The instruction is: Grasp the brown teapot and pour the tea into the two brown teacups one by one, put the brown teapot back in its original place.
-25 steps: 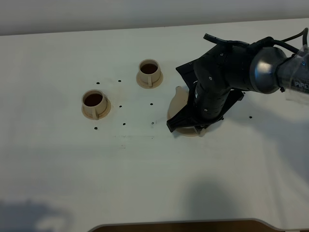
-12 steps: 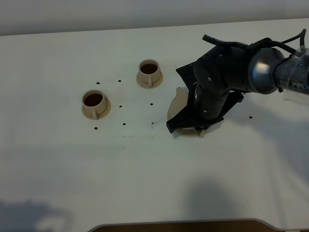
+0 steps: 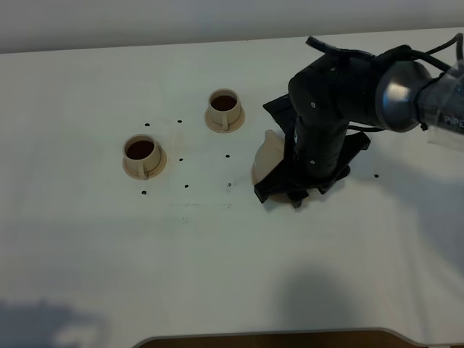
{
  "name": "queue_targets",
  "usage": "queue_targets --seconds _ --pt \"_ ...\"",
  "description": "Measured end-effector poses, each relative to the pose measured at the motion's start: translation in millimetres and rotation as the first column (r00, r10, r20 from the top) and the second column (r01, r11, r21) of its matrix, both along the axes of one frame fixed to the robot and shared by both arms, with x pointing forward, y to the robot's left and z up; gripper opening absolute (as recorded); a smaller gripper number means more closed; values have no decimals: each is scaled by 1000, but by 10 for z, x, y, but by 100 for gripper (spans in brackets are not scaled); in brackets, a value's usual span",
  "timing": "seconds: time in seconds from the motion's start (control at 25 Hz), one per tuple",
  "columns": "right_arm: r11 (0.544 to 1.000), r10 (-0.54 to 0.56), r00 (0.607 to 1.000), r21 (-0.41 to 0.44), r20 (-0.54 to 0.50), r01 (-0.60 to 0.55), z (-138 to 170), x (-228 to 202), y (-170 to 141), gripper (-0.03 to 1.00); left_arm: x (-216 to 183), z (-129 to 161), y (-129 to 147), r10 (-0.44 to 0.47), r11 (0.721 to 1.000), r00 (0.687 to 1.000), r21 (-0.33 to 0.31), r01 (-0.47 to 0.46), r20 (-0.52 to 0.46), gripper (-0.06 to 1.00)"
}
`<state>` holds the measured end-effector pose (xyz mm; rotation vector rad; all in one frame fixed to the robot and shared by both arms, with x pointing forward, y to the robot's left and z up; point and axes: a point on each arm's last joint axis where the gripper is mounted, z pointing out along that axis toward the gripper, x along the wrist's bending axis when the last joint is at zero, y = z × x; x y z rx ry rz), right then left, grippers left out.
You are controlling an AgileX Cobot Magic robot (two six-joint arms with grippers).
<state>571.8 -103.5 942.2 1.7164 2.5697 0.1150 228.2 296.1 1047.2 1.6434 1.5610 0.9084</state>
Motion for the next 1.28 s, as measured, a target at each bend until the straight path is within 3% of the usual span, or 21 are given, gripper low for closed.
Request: queue_targets --seconds 0.24,0.52,0.88,1.28 --pt "999 52 997 -6 -55 -52 526 -279 -138 48 0 0 0 0 1000 1000 0 0 0 53" --pt "997 65 996 56 -57 -61 908 -1039 -525 48 0 0 0 0 1000 1000 0 0 0 53" --pt "989 57 996 132 62 -65 918 -2107 -1141 48 0 0 0 0 1000 1000 0 0 0 53" --pt "967 65 964 221 259 -125 889 -2678 -1473 48 0 0 0 0 1000 1000 0 0 0 53"
